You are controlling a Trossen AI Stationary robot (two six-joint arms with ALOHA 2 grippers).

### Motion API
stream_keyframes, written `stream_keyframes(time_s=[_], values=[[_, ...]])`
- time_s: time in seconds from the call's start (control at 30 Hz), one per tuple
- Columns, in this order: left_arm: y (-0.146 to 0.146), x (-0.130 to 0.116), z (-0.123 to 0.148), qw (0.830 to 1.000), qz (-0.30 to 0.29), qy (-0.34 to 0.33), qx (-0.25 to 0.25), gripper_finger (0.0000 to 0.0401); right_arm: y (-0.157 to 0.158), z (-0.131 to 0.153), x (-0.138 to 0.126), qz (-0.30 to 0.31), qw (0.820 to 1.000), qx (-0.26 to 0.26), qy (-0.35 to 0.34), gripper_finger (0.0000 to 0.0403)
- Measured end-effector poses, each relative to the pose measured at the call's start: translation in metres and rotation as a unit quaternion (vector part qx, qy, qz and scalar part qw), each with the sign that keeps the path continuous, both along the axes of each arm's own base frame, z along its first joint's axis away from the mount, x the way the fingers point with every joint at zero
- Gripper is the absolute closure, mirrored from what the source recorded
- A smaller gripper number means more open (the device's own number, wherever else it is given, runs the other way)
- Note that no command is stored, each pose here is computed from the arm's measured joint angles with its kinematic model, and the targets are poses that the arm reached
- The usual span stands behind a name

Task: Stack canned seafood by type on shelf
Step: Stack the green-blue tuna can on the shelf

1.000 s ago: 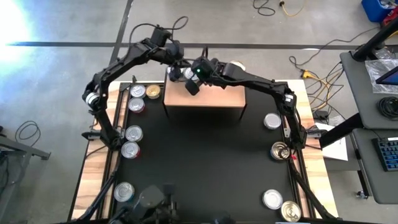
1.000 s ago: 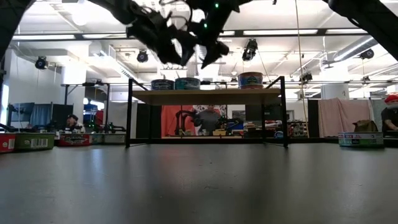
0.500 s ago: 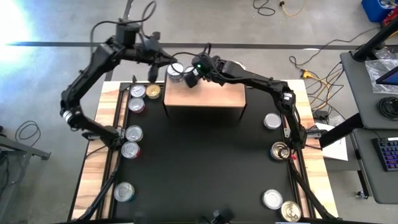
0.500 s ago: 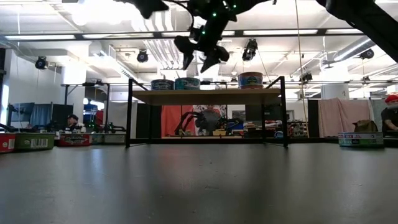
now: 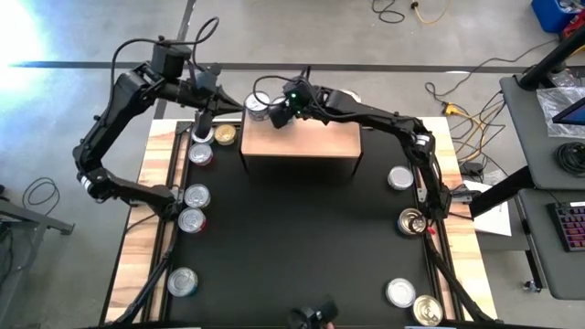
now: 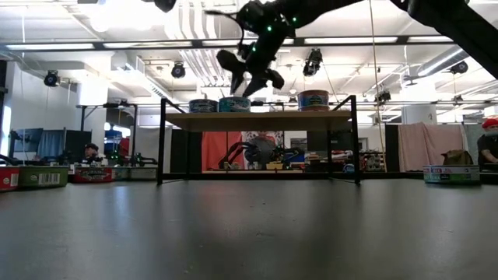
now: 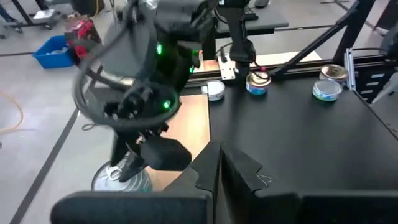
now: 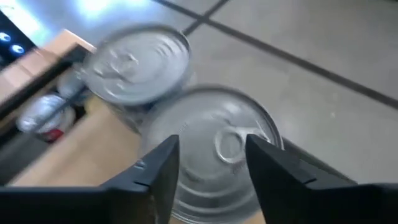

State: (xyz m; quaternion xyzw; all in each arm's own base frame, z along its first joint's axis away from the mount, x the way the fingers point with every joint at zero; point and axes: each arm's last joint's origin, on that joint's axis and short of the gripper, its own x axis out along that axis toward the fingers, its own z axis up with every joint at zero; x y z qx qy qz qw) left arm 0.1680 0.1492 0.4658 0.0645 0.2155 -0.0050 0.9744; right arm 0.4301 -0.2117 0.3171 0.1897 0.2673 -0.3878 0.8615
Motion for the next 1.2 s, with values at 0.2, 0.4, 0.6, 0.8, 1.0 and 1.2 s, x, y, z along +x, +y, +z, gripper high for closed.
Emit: stream_keyframes(time_s=[0.2, 0.4, 0.6, 0.8, 1.0, 1.2], values=[[-0.002, -0.002, 0.002, 1.000, 0.004, -0.001, 0.007, 0.0401, 0.000, -0.011, 0.001, 0.000, 1.000, 0.000, 0.015, 0.0275], [0.001, 0.000, 0.000, 1.000, 0.006, 0.002, 0.000, 0.0401, -0.004, -0.011, 0.000, 0.004, 1.000, -0.013, 0.020, 0.0299], [-0.010, -0.002, 0.002, 1.000, -0.001, 0.003, -0.015, 0.0401, -0.009, -0.012, -0.002, -0.014, 0.999, -0.025, 0.030, 0.0317], [-0.022, -0.004, 0.000, 0.999, -0.019, 0.023, -0.034, 0.0401, -0.012, -0.012, -0.003, -0.008, 0.998, -0.042, 0.036, 0.0318], [-0.036, -0.005, -0.004, 0.996, -0.038, 0.047, -0.061, 0.0401, -0.018, -0.016, -0.003, -0.012, 0.998, -0.047, 0.029, 0.0303], [-0.050, -0.003, -0.017, 0.996, 0.012, 0.083, -0.040, 0.0401, -0.019, -0.017, -0.001, 0.004, 0.997, -0.070, 0.031, 0.0290]])
